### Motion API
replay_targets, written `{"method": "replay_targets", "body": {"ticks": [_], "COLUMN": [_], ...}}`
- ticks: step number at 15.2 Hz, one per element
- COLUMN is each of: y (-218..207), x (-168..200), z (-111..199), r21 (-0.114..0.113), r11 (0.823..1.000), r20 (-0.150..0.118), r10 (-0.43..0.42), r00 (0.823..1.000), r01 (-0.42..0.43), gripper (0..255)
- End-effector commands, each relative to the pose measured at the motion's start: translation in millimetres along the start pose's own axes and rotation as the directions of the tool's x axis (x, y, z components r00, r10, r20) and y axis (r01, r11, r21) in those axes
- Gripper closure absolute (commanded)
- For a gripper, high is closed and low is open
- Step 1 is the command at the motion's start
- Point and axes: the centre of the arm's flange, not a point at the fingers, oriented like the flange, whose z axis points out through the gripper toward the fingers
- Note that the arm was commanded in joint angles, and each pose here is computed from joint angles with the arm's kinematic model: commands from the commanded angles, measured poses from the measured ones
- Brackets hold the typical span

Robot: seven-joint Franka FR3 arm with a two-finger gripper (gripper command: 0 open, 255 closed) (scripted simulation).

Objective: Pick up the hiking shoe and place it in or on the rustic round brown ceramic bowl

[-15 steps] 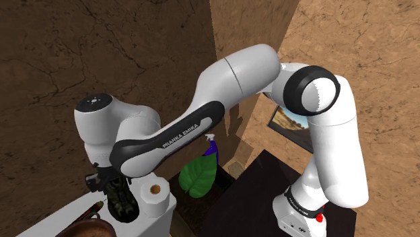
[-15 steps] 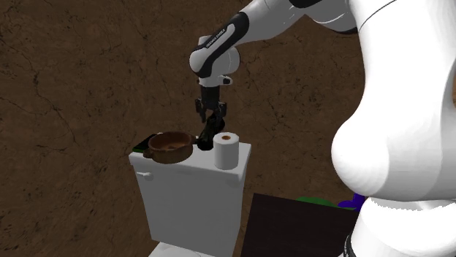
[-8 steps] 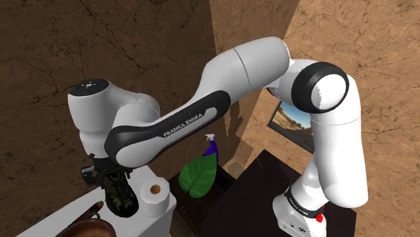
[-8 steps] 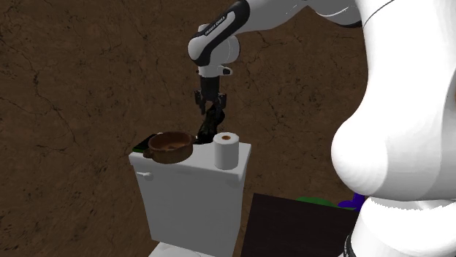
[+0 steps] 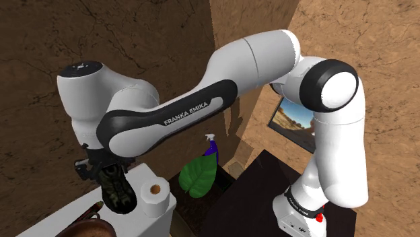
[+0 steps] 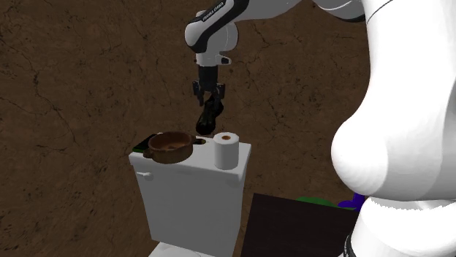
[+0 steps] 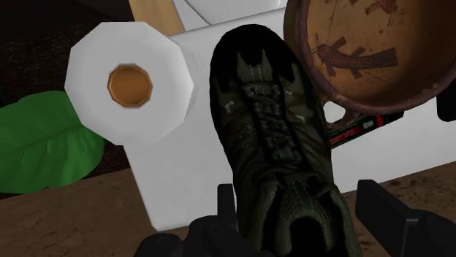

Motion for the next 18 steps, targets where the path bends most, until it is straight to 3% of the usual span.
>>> {"method": "replay_targets", "body": {"ticks": [1, 13, 18], "y": [-16, -130, -130], "x": [-11, -100, -100], "z": [-9, -42, -15], "r21": [0.001, 0.001, 0.001], "r11": [1.000, 1.000, 1.000], "r20": [0.000, 0.000, 0.000], "r10": [0.000, 0.000, 0.000], "r00": [1.000, 1.000, 1.000], "r01": [0.000, 0.000, 0.000], "gripper": [255, 255, 255]}}
